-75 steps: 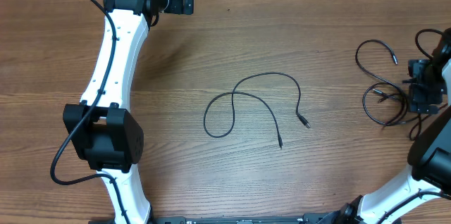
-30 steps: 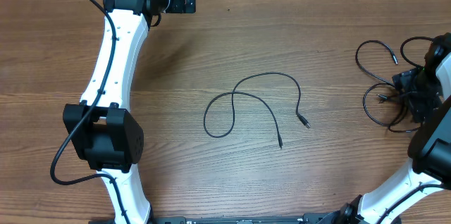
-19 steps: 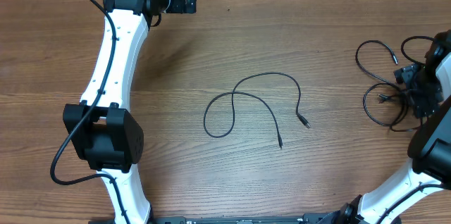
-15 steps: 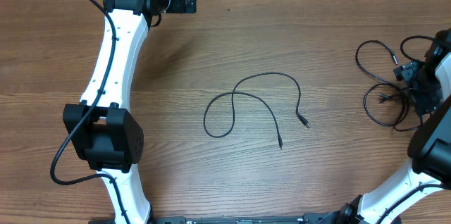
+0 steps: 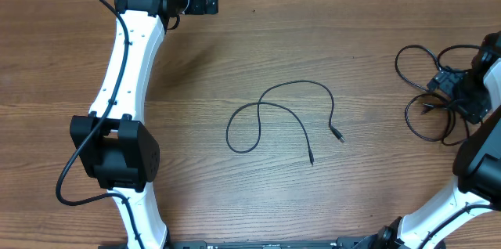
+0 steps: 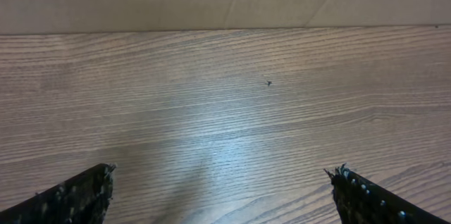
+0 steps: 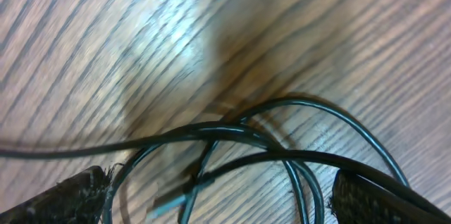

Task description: Untangle cables

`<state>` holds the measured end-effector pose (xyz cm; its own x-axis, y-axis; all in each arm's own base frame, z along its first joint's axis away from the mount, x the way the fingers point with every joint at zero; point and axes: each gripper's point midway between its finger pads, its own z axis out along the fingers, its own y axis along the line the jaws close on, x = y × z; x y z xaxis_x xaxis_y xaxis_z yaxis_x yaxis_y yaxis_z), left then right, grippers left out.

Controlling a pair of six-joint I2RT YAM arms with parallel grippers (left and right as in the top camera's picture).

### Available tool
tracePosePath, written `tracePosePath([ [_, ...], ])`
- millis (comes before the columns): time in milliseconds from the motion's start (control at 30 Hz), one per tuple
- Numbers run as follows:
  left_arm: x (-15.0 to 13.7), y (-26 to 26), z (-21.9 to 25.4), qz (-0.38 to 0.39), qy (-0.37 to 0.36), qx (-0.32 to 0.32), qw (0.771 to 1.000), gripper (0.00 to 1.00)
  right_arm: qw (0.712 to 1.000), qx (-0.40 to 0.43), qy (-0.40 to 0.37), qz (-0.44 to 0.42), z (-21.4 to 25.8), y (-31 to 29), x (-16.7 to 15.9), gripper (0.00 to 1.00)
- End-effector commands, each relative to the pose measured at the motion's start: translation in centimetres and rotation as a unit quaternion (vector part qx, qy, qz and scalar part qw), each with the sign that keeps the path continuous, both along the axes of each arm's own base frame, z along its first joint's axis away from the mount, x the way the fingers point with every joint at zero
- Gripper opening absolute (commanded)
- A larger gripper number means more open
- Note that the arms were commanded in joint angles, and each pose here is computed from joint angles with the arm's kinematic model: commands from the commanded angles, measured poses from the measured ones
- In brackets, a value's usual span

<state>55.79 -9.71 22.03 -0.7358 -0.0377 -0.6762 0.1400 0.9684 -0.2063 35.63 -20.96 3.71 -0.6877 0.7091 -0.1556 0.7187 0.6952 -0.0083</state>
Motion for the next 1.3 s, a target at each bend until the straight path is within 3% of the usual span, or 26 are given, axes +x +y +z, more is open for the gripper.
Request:
tracePosePath([
  [0, 0.3, -0.5, 0.6, 0.0, -0.006, -0.012, 1.0, 1.0, 0.998, 0.013, -0.002, 0.069, -0.2, 0.9, 0.3, 1.0],
  [233, 0.3, -0.6, 0.6, -0.002, -0.006, -0.014, 1.0, 1.0, 0.99, 0.037, -0.006, 0.133, -0.3, 2.0, 0.4, 1.0],
  [500, 0.3, -0.6, 0.6, 0.0, -0.005, -0.017, 1.0, 1.0, 0.989, 0.037, -0.004, 0.141, -0.3, 2.1, 0.3, 1.0],
  [633, 0.3, -0.6, 0.6, 0.0, -0.005, -0.017, 1.0, 1.0, 0.998, 0.044, -0.022, 0.025, -0.2, 1.8, 0.9, 1.0],
  [700, 0.3, -0.6, 0.6, 0.001, -0.005, -0.018, 1.0, 0.99, 0.993, 0.06, -0.029, -0.094, -0.2, 1.8, 0.8, 1.0],
  [833, 0.3, -0.6, 0.6, 0.003, -0.004, -0.019, 1.0, 1.0, 0.948, 0.086, -0.035, -0.304, -0.3, 2.1, 0.5, 1.0],
  [1000, 0.2, -0.6, 0.6, 0.002, -0.001, -0.022, 1.0, 0.99, 0.876, 0.103, -0.038, -0.47, -0.7, 2.4, 0.5, 1.0],
  [1133, 0.1, -0.9, 0.6, -0.003, 0.0, -0.026, 1.0, 0.99, 0.809, 0.12, -0.035, -0.575, -1.6, 2.7, 0.6, 1.0],
  [1267, 0.1, -0.9, 0.6, -0.003, 0.0, -0.026, 1.0, 1.0, 0.779, 0.144, -0.028, -0.61, -3.0, 3.2, 1.3, 1.0],
])
